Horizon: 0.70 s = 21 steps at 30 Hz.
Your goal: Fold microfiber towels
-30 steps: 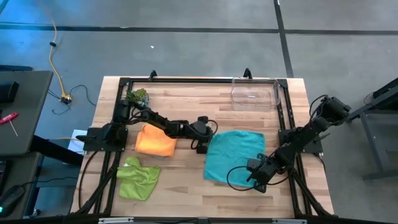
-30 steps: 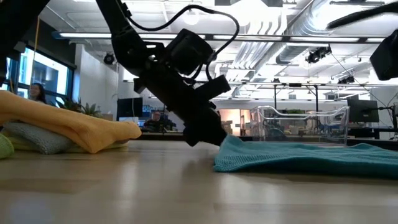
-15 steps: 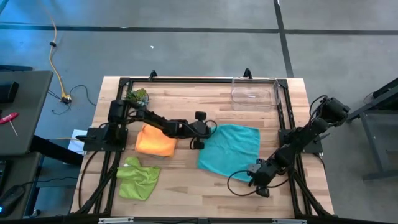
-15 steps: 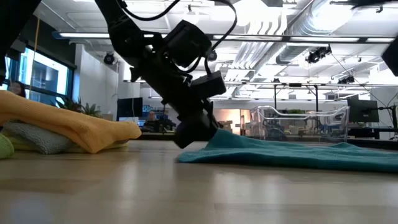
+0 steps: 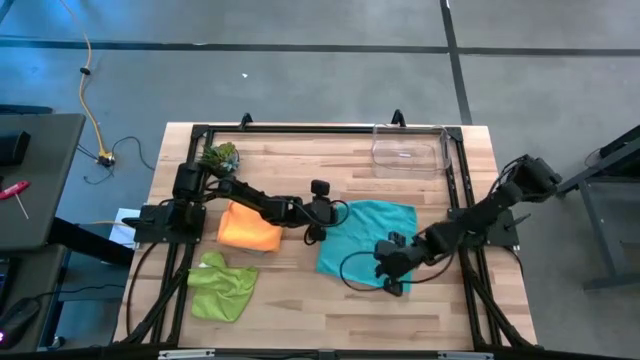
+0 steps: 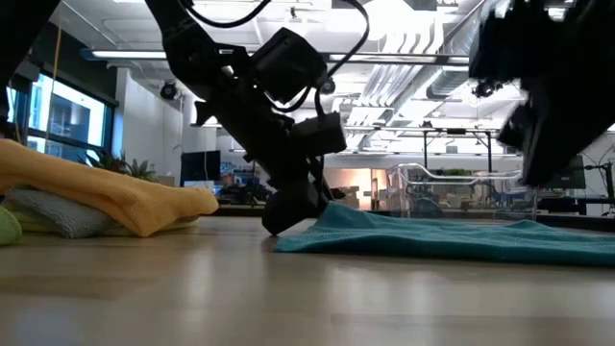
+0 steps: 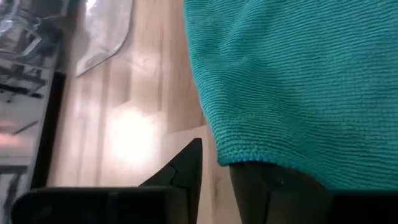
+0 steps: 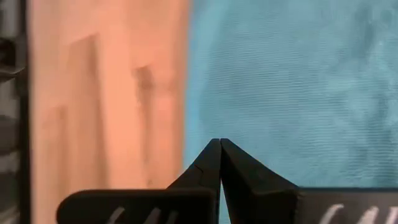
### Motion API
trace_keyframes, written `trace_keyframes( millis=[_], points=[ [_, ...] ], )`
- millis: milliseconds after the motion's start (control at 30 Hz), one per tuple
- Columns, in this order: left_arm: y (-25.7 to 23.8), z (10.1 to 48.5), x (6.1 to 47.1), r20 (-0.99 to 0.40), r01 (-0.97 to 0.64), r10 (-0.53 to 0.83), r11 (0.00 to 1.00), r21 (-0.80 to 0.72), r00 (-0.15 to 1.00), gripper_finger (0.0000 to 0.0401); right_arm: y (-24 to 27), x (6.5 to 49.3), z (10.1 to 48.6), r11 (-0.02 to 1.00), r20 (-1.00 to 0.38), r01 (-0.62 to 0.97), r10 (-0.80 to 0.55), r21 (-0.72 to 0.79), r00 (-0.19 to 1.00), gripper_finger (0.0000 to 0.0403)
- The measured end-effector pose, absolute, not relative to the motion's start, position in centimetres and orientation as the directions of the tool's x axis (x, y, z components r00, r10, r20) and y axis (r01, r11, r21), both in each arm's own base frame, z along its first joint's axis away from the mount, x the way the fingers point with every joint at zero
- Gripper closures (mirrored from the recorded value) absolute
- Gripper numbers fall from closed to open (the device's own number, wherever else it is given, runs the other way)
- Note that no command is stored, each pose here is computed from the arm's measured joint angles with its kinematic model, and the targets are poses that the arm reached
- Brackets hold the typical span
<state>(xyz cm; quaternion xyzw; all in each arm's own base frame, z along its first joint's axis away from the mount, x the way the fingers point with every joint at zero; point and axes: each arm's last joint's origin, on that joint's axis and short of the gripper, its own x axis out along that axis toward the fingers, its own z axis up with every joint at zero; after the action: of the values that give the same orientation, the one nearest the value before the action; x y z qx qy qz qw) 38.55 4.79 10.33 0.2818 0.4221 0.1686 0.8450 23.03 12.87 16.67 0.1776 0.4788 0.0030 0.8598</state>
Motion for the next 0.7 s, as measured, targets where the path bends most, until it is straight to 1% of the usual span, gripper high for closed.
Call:
trace_keyframes(
  millis=[167,267,467,600,700],
  points=[
    [4.9,10.4,38.5,-0.605,-0.067,0.559,0.763,0.643,0.567,0.0317,11.9,23.3,13.9,0.902,-0.836,0.245,0.191,0.357,0.514,0.0403],
    [4.9,10.4,38.5,-0.600,-0.045,0.568,0.746,0.664,0.564,0.0308,12.2,23.5,12.3,0.881,-0.857,0.273,0.233,0.386,0.460,0.0403],
    [5.6,10.6,38.5,-0.573,-0.015,0.614,0.689,0.724,0.543,0.0290,14.1,24.1,11.4,0.850,-0.828,0.233,0.338,0.473,0.448,0.0403],
    [6.7,10.7,38.4,-0.569,-0.051,0.615,0.702,0.710,0.546,0.0276,15.4,23.9,11.3,0.826,-0.795,0.204,0.391,0.525,0.463,0.0403],
    [7.6,10.7,38.3,-0.574,-0.075,0.617,0.714,0.696,0.539,0.0268,16.2,23.4,11.3,0.829,-0.794,0.174,0.417,0.532,0.442,0.0403]
  ],
)
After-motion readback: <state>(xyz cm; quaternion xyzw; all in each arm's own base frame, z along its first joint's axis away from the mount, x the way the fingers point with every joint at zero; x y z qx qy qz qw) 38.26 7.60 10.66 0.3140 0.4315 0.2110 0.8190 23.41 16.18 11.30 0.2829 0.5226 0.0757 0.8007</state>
